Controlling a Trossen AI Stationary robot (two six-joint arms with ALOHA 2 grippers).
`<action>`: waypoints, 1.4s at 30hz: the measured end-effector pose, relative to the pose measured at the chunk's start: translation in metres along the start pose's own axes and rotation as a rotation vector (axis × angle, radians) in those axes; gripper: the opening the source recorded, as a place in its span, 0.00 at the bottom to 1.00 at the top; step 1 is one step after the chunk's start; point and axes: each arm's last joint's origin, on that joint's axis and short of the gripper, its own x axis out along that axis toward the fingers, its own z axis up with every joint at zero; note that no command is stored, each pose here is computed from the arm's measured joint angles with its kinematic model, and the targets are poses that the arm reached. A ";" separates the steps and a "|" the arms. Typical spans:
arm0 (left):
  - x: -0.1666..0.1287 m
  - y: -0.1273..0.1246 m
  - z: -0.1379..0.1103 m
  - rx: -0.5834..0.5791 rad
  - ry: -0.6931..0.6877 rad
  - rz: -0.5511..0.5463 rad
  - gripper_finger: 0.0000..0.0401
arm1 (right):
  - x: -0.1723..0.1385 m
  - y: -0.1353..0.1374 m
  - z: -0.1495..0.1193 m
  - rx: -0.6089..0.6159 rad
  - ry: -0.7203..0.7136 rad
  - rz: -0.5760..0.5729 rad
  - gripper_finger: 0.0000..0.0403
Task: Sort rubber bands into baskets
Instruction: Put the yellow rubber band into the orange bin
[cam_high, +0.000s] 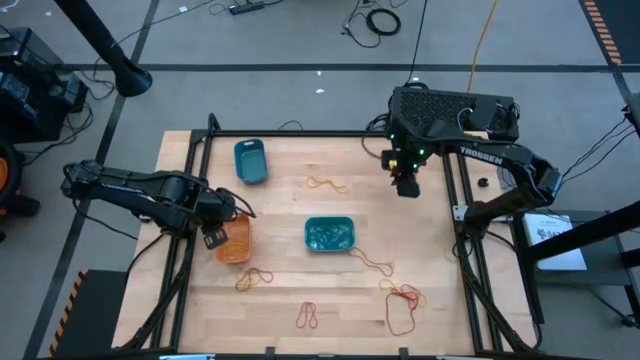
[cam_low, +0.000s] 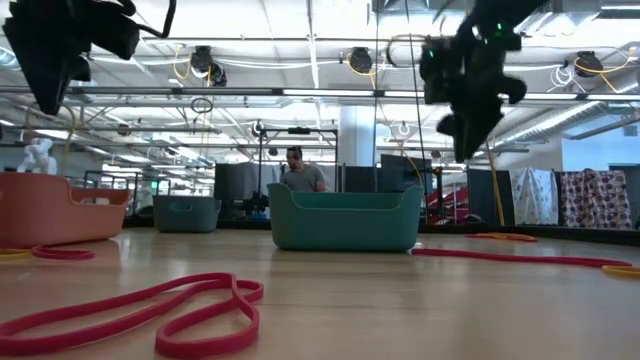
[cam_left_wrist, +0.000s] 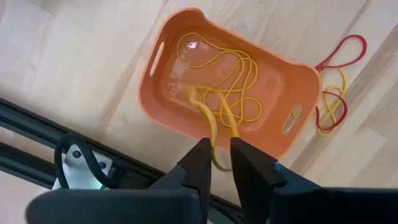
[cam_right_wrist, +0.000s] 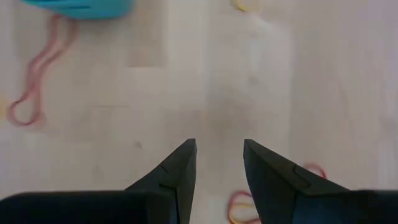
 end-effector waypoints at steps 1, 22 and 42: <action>0.000 0.000 0.000 0.001 -0.003 -0.002 0.18 | 0.002 -0.007 -0.006 0.031 -0.001 -0.009 0.32; 0.023 -0.026 0.038 0.180 -0.125 0.010 0.19 | 0.034 -0.059 -0.071 0.499 -0.028 -0.166 0.32; 0.067 -0.084 0.104 0.593 -0.987 -0.123 0.19 | 0.066 -0.051 -0.093 0.626 -0.005 -0.200 0.32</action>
